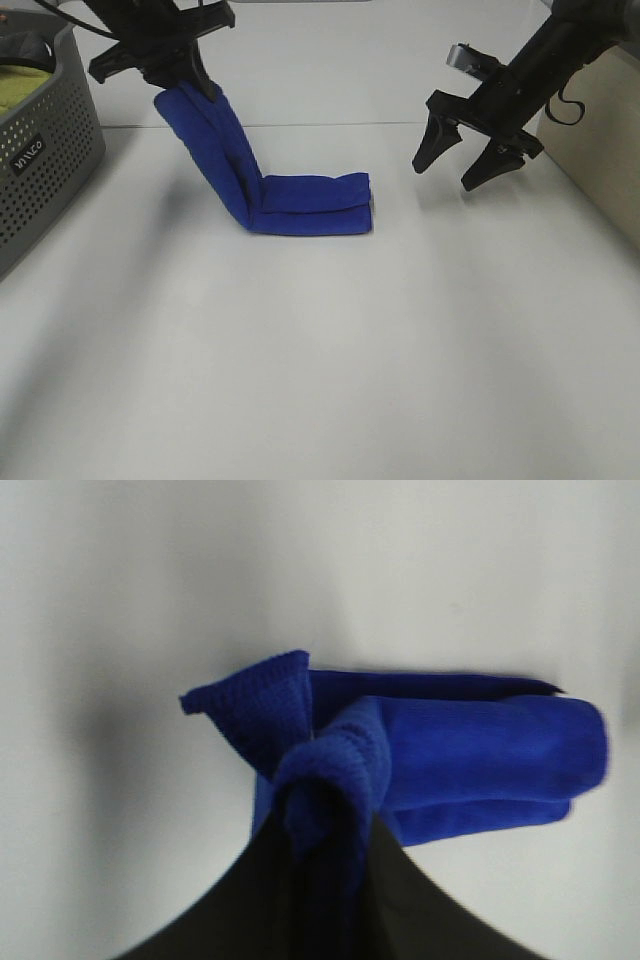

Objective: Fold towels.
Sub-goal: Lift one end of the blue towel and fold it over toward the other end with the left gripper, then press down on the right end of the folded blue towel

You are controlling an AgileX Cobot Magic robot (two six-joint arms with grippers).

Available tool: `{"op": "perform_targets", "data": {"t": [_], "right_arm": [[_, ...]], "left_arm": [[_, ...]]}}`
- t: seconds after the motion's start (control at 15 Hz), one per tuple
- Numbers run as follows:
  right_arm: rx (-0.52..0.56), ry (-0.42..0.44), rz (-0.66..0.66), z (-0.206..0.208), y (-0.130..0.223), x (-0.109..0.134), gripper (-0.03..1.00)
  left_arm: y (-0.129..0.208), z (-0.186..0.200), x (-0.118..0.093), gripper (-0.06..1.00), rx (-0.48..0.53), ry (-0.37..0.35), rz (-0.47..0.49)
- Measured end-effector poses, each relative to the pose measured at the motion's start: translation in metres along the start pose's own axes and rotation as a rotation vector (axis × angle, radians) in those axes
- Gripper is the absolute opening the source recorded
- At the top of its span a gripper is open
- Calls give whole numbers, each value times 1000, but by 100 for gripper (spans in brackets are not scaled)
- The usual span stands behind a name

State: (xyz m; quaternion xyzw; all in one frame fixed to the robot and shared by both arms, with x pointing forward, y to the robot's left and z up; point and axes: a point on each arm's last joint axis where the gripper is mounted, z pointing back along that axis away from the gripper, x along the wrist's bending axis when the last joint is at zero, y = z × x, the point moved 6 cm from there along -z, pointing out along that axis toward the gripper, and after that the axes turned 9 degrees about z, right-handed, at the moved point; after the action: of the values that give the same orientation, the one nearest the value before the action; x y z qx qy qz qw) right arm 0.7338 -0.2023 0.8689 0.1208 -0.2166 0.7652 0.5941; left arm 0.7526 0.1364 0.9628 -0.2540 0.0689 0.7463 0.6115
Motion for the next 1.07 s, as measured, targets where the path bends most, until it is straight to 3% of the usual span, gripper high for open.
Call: {"op": "perform_targets", "data": {"t": [0.33,0.6,0.8,0.93,1.07], "right_arm": [[-1,0,0,0,0,0,79],[-2,-2,-1,0,0,1,79],[-2,-2,-1,0,0,1,79],[-2,-3,-1,0,0,1,79],[-4,-8,-3,0,-1,1,79]], "left_arm": [[31,-61,-52,10,25,93,41],[44,-101,-68,12,26,144,115],[49,-113,-69,31,38,161,164],[51,-115,-81,43,42,215,195],[50,-113,-89,48,40,271,236]]}}
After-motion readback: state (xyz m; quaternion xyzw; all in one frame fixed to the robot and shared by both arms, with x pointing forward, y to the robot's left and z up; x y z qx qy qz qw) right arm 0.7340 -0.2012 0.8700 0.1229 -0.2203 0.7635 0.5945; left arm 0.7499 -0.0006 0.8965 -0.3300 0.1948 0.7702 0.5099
